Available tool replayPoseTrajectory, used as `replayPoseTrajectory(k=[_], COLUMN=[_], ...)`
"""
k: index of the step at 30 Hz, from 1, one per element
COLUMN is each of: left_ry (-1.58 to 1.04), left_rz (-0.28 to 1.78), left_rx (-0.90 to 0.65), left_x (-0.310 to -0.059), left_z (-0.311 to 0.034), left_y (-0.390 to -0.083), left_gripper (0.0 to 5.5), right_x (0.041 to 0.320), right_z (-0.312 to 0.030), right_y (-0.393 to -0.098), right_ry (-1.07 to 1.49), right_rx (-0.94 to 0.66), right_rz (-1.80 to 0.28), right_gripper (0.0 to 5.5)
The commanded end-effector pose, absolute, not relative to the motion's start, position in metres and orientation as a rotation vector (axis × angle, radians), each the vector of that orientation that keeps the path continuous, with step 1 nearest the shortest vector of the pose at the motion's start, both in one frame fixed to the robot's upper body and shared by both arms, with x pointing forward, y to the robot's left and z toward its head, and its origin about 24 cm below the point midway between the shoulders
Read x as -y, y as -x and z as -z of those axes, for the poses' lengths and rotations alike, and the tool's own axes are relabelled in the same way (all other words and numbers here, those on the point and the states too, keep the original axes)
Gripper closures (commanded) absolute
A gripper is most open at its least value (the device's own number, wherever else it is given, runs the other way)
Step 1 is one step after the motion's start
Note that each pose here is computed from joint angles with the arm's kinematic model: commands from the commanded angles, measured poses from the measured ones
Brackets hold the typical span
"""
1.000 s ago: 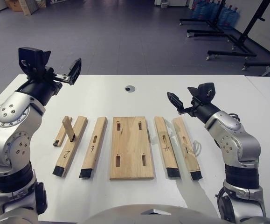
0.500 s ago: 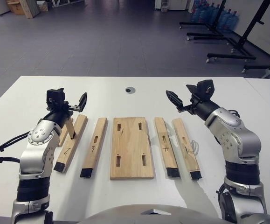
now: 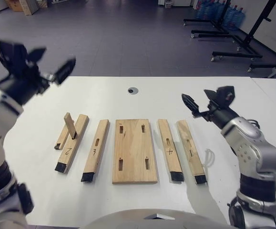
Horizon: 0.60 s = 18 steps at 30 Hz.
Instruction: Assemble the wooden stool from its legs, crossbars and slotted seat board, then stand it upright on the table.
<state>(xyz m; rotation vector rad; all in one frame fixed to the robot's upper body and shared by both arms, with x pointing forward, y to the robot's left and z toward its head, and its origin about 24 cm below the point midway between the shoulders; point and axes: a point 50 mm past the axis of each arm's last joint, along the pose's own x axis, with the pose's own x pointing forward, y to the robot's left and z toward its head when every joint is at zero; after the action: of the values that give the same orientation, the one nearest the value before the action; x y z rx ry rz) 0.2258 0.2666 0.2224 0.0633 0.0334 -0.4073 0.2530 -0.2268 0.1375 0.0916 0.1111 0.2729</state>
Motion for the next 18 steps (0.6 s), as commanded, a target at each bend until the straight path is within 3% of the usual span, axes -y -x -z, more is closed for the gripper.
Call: replayPoseTrajectory(k=[1, 4, 10, 14, 18], left_ry=[-0.118, -0.112, -0.042, -0.096, -0.223], left_rz=[0.334, 0.409, 0.533, 0.448, 0.394], left_rx=[-0.215, -0.341, -0.476, -0.554, -0.530], left_x=[-0.323, -0.329, -0.299, -0.293, -0.277], left_z=[-0.198, -0.173, -0.130, -0.092, -0.062], left_y=[-0.203, -0.180, -0.155, -0.148, -0.147], left_gripper=[0.79, 0.79, 0.79, 0.79, 0.79], right_x=[0.236, 0.238, 0.241, 0.235, 0.229], right_z=[-0.140, -0.139, -0.137, -0.138, -0.139], right_y=[-0.244, -0.239, -0.234, -0.240, -0.245], right_ry=[-0.080, -0.073, -0.081, -0.079, -0.081], right_rx=[-0.115, -0.123, -0.129, -0.123, -0.119], right_rz=[-0.238, -0.225, -0.201, -0.225, -0.246], right_gripper=[0.24, 0.24, 0.24, 0.24, 0.24])
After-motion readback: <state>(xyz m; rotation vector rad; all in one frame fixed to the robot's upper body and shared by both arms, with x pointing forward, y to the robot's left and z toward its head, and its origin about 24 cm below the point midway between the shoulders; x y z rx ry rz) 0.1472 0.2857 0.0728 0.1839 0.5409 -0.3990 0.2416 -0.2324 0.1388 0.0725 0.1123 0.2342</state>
